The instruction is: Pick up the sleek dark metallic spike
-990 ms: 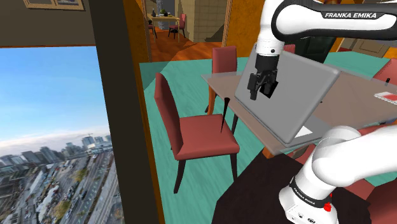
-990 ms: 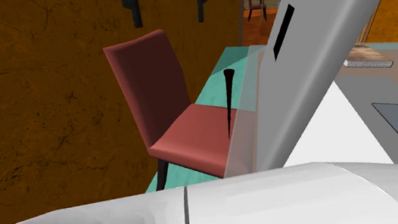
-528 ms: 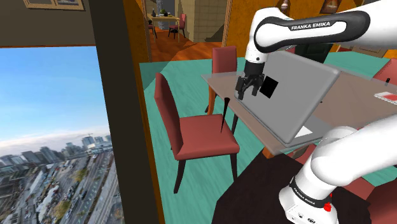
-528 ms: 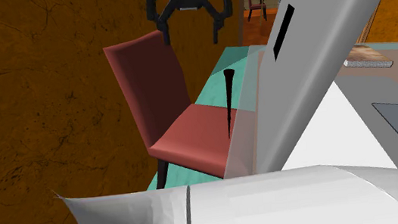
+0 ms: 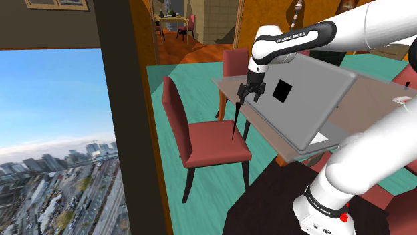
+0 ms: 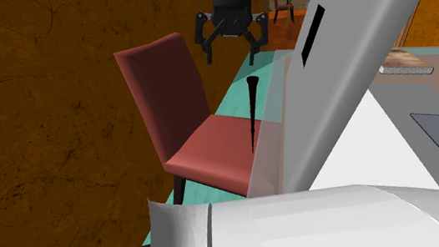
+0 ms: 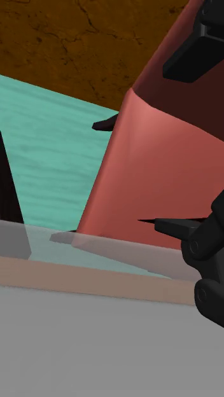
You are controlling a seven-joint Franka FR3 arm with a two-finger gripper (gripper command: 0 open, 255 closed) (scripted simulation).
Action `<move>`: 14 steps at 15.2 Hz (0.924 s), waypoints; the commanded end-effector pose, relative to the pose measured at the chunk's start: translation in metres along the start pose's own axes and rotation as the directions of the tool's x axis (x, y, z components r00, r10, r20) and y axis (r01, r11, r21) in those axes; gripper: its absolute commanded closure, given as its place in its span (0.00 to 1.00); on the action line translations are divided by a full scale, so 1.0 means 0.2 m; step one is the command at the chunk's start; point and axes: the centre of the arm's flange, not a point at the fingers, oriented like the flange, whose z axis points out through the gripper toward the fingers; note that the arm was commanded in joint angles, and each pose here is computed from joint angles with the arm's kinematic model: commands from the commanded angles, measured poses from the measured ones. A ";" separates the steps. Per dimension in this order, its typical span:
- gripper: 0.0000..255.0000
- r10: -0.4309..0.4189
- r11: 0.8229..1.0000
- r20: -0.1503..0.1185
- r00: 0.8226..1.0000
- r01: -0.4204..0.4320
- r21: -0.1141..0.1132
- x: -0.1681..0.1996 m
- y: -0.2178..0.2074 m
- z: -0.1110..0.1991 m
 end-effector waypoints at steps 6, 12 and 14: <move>0.00 0.072 0.997 -0.048 0.996 -0.070 0.042 0.34 0.19 0.21; 0.00 0.121 0.991 -0.077 0.990 -0.116 0.073 0.57 0.33 0.38; 0.00 0.121 0.991 -0.077 0.990 -0.116 0.073 0.57 0.33 0.43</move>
